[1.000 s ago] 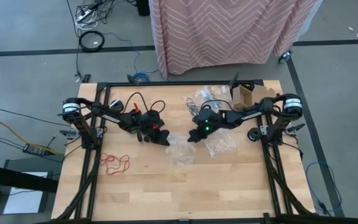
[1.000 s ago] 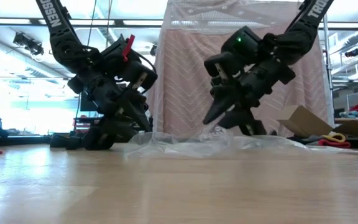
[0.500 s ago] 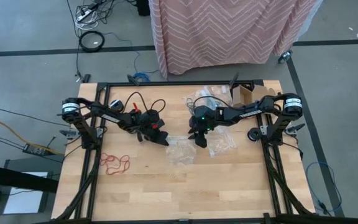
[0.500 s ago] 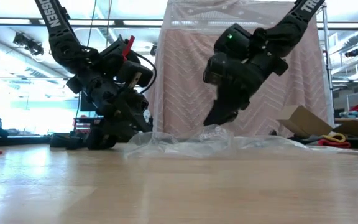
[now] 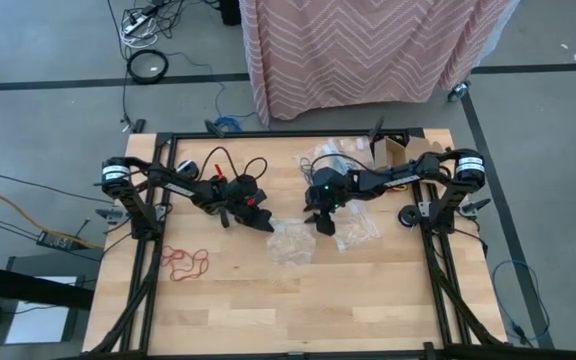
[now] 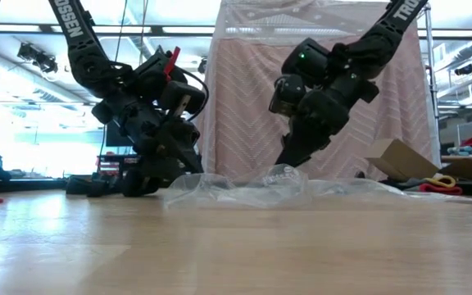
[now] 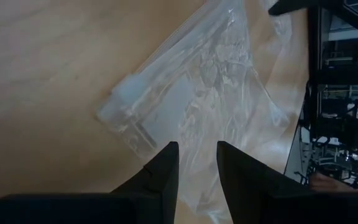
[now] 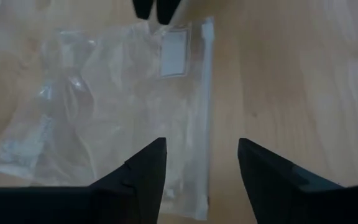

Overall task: Sort rubber bands
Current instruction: Open the left transparent zip bag

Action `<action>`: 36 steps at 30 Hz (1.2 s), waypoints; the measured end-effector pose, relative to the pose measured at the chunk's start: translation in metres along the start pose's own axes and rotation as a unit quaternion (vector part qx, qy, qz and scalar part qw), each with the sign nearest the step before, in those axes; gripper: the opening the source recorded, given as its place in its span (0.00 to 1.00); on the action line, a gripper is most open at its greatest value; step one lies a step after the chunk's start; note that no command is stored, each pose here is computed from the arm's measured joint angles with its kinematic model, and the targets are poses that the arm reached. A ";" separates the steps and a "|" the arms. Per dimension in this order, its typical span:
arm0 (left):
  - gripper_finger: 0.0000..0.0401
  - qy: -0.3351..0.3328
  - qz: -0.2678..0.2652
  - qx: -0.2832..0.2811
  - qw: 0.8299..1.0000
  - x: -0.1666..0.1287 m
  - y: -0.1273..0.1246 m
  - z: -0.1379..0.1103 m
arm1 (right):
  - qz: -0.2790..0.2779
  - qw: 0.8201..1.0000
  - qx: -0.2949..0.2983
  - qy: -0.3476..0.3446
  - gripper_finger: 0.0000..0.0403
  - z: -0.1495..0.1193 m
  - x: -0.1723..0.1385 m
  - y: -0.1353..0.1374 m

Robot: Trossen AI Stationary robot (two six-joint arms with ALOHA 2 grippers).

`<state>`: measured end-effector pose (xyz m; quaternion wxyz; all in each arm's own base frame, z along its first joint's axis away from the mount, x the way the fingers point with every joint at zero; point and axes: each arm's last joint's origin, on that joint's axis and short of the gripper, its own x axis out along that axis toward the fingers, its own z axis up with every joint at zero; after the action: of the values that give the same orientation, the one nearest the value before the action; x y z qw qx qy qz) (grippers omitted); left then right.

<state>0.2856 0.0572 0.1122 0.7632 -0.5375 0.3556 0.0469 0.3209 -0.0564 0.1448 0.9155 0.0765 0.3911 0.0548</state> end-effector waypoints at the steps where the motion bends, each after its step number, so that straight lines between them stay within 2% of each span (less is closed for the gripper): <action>1: 0.29 0.000 0.000 0.001 1.000 0.000 0.000 0.000 | 0.001 1.000 -0.002 0.000 0.47 0.000 0.001 0.000; 7: 0.29 -0.023 -0.034 0.025 0.999 0.000 -0.007 0.006 | 0.015 0.999 0.029 0.032 0.47 -0.009 0.026 -0.002; 12: 0.29 -0.032 -0.047 0.029 0.998 0.000 -0.012 0.010 | 0.017 0.997 0.066 0.037 0.45 0.000 0.040 -0.001; 15: 0.29 -0.044 -0.078 0.037 0.995 -0.002 -0.018 0.013 | 0.010 0.994 0.096 0.047 0.31 0.005 0.042 -0.001; 18: 0.29 -0.056 -0.112 0.036 0.991 -0.005 -0.023 0.019 | 0.005 0.991 0.120 0.055 0.08 0.007 0.040 -0.002; 21: 0.29 -0.072 -0.155 0.042 0.984 -0.011 -0.028 0.027 | 0.011 0.987 0.146 0.061 0.03 0.007 0.035 0.000; 27: 0.25 -0.121 -0.230 0.076 0.963 -0.033 -0.040 0.046 | 0.026 0.986 0.164 0.003 0.00 0.033 -0.002 0.007; 32: 0.20 -0.178 -0.249 0.138 0.942 -0.068 -0.054 0.059 | 0.016 0.987 0.151 -0.057 0.00 0.053 -0.049 0.015; 36: 0.18 -0.226 -0.241 0.191 0.924 -0.101 -0.062 0.066 | -0.006 0.986 0.152 -0.062 0.00 0.055 -0.076 0.020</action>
<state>0.2716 0.1190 0.2318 0.8999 -0.4258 0.0354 -0.0869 0.3080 -0.0538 0.2396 0.9161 0.2154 0.3378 -0.0153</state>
